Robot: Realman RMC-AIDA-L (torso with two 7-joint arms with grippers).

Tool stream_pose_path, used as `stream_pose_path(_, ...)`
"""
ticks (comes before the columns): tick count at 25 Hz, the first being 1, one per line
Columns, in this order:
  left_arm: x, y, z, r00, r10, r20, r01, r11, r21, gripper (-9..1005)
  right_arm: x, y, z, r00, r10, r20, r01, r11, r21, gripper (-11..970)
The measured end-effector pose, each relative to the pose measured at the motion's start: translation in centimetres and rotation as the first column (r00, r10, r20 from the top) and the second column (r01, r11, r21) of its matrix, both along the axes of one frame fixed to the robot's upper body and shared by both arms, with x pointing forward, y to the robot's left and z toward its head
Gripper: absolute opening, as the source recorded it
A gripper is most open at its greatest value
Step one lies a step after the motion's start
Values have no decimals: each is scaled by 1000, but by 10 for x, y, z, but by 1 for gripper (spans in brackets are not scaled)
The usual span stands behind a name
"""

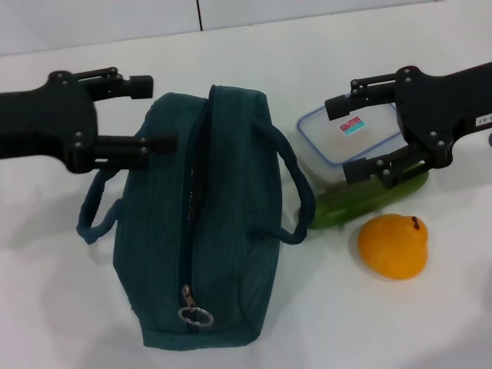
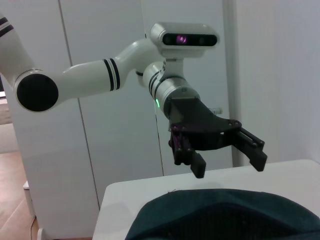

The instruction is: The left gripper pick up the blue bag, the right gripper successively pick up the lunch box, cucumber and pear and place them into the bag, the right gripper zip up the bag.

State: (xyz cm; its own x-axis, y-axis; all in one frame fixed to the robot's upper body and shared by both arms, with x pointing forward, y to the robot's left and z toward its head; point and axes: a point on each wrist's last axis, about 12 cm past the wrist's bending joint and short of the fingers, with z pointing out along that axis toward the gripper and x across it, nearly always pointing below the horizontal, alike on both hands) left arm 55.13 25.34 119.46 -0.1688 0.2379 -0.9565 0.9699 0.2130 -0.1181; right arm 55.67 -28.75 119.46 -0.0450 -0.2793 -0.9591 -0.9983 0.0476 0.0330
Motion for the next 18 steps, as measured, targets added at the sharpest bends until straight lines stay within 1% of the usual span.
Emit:
stream_pose_path(4, 0, -4, 11, 998, 37, -55, -33, 997, 70, 875, 0, 0, 0, 1000, -1, -1, 1, 1000, 0, 871)
stream_pose_path(7, -1, -6, 17, 986, 90, -140, -71, 989, 132, 875, 0, 0, 0, 1000, -1, -1, 1, 1000, 0, 871)
stream_pose_path(8, -2, -6, 18, 978, 108, -176, -81, 985, 153, 875, 0, 0, 0, 1000, -1, -1, 1, 1000, 1, 871)
stream_pose_path(10, -3, -7, 17, 969, 130, -210, -93, 980, 178, 876, 0, 0, -1, 1000, -1, -1, 1, 1000, 1, 871)
stream_pose_path(13, -7, -6, 15, 962, 148, -229, -107, 978, 181, 876, -1, 0, -1, 1000, 2, -1, -2, 1000, 0, 871)
stream_pose_path(18, -7, -2, 9, 949, 183, -256, -134, 971, 197, 876, -1, 3, -2, 1000, 7, -3, -7, 1000, 2, 871)
